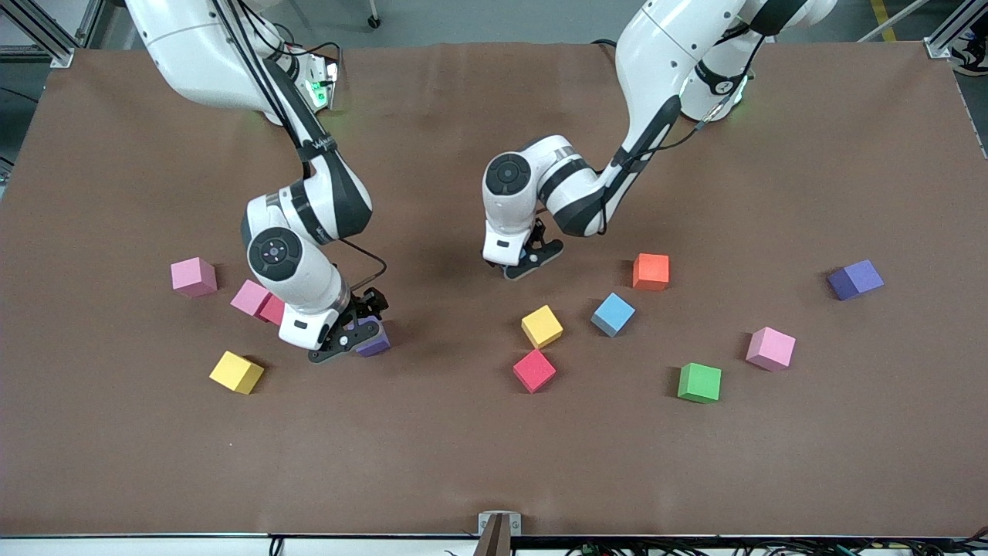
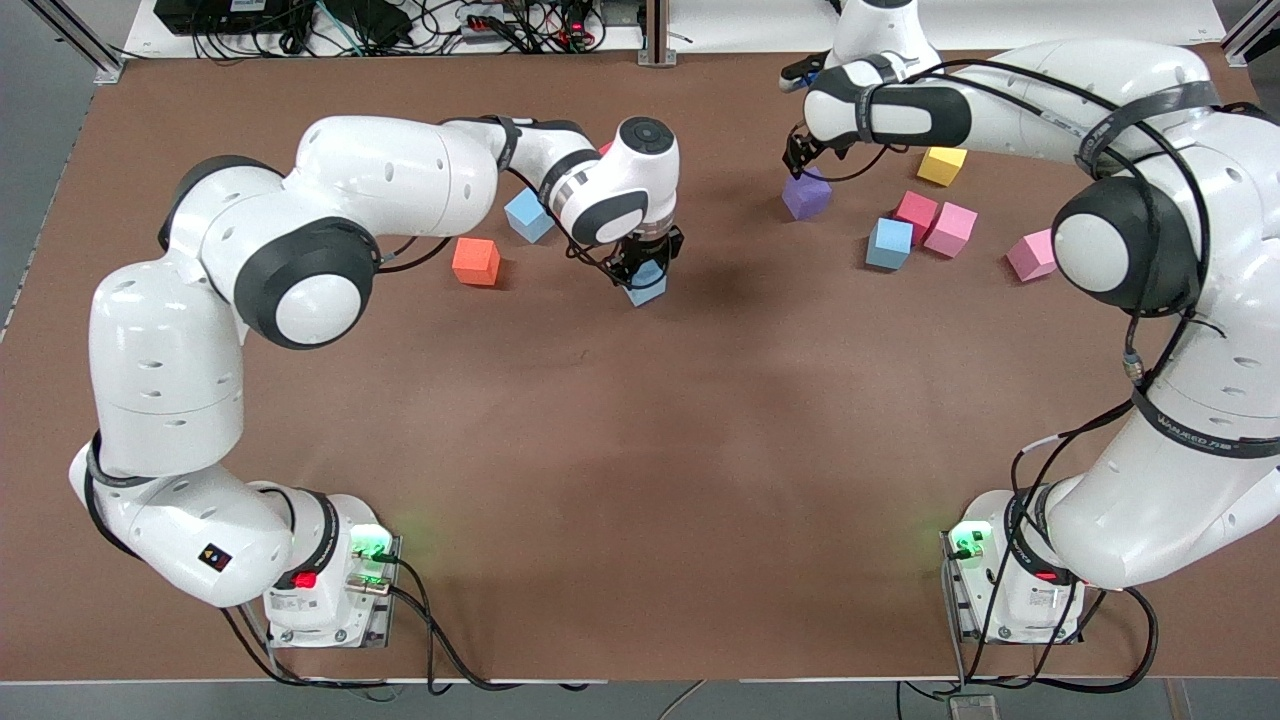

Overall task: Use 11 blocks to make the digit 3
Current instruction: 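Grasp the blue block with the left gripper while the right gripper grasps purple, then set the light blue block down mid-table and open the left gripper, then move the left gripper to the yellow block and grasp it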

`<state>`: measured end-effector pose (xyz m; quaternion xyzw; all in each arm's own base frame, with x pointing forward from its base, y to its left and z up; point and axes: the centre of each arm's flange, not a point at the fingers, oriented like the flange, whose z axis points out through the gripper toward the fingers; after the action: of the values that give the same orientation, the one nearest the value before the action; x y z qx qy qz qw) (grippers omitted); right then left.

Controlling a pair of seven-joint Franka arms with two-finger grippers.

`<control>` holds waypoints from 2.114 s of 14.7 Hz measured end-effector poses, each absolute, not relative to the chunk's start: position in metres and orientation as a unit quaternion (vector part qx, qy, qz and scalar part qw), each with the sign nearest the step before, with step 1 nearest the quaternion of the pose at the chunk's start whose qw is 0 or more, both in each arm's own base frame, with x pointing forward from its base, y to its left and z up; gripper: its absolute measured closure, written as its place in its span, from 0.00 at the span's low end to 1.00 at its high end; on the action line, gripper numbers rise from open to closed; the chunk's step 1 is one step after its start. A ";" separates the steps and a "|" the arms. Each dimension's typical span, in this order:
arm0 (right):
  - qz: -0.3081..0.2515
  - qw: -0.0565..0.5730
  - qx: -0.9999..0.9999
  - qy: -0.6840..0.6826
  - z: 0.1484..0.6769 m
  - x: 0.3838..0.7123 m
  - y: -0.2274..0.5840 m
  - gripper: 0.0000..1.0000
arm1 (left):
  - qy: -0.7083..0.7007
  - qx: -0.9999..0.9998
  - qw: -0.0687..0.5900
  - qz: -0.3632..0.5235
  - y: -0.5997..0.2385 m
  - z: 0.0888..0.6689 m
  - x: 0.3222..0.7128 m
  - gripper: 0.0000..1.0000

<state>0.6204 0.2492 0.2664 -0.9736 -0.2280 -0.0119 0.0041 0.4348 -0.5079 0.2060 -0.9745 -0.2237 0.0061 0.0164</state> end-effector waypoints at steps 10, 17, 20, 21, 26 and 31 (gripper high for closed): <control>0.009 0.001 -0.974 -0.226 0.221 0.628 0.250 0.00 | -0.023 -0.999 0.021 -0.007 -0.570 0.207 0.346 0.40; 0.013 0.019 -0.976 -0.215 0.204 0.635 0.264 0.00 | 0.015 -0.999 0.030 0.000 -0.566 0.198 0.338 0.36; 0.014 0.017 -0.978 -0.210 0.203 0.641 0.250 0.03 | -0.021 -0.999 0.030 -0.002 -0.565 0.199 0.339 0.07; 0.014 0.017 -0.977 -0.214 0.203 0.643 0.245 0.11 | -0.030 -0.999 0.026 -0.005 -0.566 0.206 0.340 0.00; 0.007 0.018 -0.977 -0.211 0.208 0.654 0.224 0.40 | -0.064 -0.997 0.026 -0.043 -0.555 0.301 0.355 0.00; -0.005 0.021 -0.980 -0.199 0.237 0.661 0.226 0.41 | -0.193 -0.980 -0.007 -0.050 -0.465 0.357 0.476 0.00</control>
<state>0.6607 0.2265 0.2373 -0.9799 -0.1985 -0.0048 0.0214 0.4758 -0.4650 0.3570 -0.9800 -0.1926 -0.0503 -0.0067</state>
